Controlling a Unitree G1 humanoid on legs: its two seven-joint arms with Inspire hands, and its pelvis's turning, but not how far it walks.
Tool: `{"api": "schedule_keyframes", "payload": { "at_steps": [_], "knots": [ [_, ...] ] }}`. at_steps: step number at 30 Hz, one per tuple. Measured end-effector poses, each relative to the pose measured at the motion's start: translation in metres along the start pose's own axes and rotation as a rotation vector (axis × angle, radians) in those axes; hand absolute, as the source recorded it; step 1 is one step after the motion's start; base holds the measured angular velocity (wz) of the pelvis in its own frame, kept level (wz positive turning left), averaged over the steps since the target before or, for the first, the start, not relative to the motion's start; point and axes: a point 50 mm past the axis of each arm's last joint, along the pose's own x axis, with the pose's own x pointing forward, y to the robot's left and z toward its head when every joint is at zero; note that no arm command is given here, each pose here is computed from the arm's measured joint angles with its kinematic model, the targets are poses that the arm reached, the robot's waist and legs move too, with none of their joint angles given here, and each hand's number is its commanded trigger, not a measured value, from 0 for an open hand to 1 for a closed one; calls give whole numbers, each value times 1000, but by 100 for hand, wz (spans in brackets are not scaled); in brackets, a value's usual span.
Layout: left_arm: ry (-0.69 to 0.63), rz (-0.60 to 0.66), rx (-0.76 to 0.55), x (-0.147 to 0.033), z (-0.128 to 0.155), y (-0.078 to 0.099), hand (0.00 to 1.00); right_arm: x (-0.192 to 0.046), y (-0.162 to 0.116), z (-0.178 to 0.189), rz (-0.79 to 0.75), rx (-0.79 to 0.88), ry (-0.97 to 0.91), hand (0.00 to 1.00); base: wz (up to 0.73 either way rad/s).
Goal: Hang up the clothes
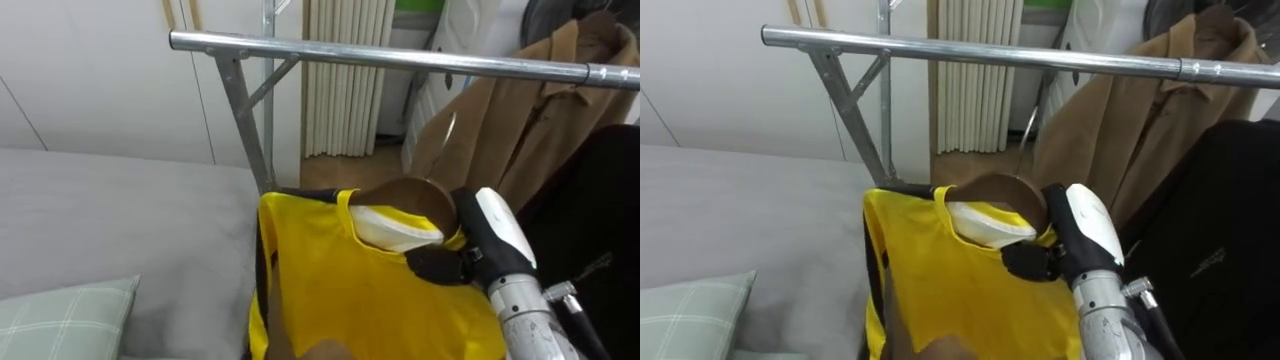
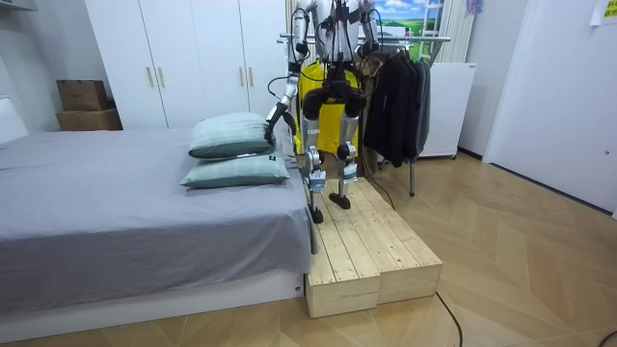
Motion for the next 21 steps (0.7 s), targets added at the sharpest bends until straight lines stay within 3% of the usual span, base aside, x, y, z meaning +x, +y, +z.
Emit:
{"api": "schedule_keyframes", "payload": {
  "at_steps": [6, 21],
  "knots": [
    [-2, -2, 2, 1, -4, -1, 0, 5, -7, 4, 3, -7, -23, 100, -2],
    [-24, 4, 10, 4, -1, 9, 0, 21, -25, 16, 73, 164, -83, 100, 8]
  ]
}}
